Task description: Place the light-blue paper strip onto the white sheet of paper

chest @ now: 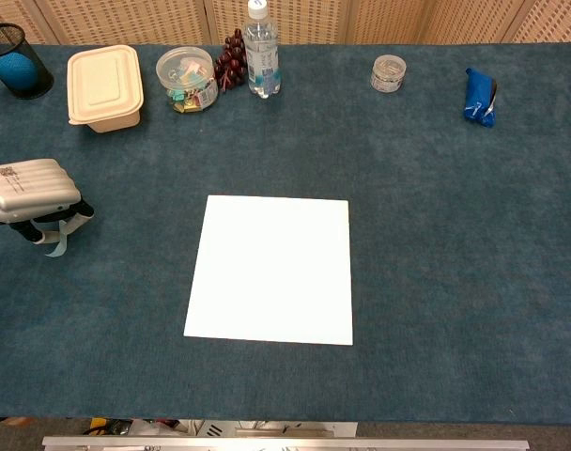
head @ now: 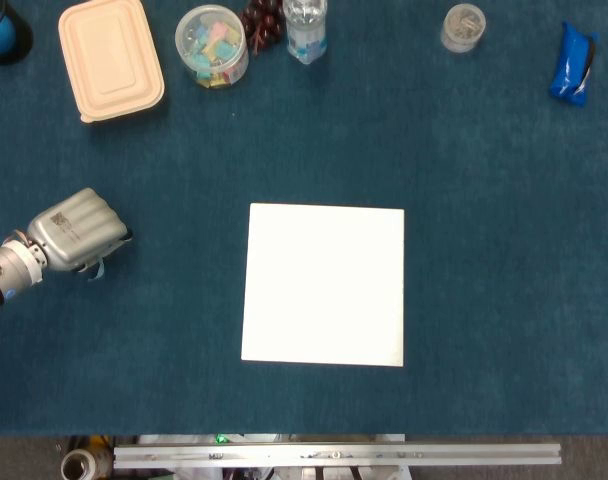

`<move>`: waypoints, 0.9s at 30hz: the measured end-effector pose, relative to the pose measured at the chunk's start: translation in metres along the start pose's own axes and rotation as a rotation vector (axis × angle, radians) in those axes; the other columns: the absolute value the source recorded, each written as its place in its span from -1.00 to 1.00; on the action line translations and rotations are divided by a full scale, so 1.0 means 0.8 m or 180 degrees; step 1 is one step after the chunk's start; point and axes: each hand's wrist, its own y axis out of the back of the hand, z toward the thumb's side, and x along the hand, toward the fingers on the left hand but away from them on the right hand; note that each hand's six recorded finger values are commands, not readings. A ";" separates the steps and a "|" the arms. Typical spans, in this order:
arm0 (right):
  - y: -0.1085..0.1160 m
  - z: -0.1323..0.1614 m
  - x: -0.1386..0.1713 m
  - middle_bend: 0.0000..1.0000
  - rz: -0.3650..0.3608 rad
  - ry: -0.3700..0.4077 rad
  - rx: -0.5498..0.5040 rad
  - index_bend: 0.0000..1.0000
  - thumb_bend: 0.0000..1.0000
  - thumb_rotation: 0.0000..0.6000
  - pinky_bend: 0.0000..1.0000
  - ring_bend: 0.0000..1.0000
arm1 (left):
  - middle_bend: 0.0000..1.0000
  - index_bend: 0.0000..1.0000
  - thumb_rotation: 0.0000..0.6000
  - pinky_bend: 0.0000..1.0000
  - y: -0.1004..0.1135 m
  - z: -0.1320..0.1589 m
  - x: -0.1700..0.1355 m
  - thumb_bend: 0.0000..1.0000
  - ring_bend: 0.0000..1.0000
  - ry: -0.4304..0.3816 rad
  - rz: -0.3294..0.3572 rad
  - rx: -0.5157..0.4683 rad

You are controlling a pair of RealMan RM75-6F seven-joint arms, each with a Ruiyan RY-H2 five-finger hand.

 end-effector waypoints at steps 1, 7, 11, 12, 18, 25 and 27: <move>0.000 0.000 0.000 0.06 -0.0001 -0.0001 0.0000 -0.03 -0.66 1.00 -0.02 0.06 | 0.70 0.24 1.00 0.54 0.000 0.000 0.000 -0.46 0.81 0.0002 0.0003 -0.0008; 0.000 -0.004 0.001 0.06 0.0001 -0.0019 -0.0005 -0.03 -0.66 1.00 -0.02 0.06 | 0.69 0.18 1.00 0.54 -0.001 0.002 0.001 -0.43 0.81 0.0016 -0.0003 -0.0028; 0.000 -0.006 0.002 0.06 -0.0003 -0.0031 -0.0005 -0.03 -0.66 1.00 -0.02 0.06 | 0.68 0.15 1.00 0.54 0.000 0.003 0.002 -0.36 0.81 0.0016 -0.0010 -0.0033; 0.000 -0.006 0.002 0.06 -0.0001 -0.0033 -0.0005 -0.03 -0.66 1.00 -0.02 0.06 | 0.68 0.14 1.00 0.54 0.000 0.003 0.002 -0.36 0.81 0.0017 -0.0010 -0.0037; -0.001 -0.008 0.002 0.06 -0.0001 -0.0037 -0.0007 -0.03 -0.66 1.00 -0.02 0.06 | 0.67 0.14 1.00 0.54 0.001 0.002 0.003 -0.32 0.81 0.0035 -0.0029 -0.0039; 0.000 -0.008 0.002 0.06 -0.0006 -0.0034 -0.0009 -0.03 -0.66 1.00 -0.02 0.06 | 0.67 0.19 1.00 0.54 0.000 0.003 0.004 -0.21 0.81 0.0056 -0.0030 -0.0094; 0.000 -0.008 0.002 0.06 -0.0011 -0.0033 -0.0011 -0.03 -0.66 1.00 -0.02 0.06 | 0.67 0.21 1.00 0.54 0.001 0.004 0.004 -0.21 0.81 0.0056 -0.0030 -0.0111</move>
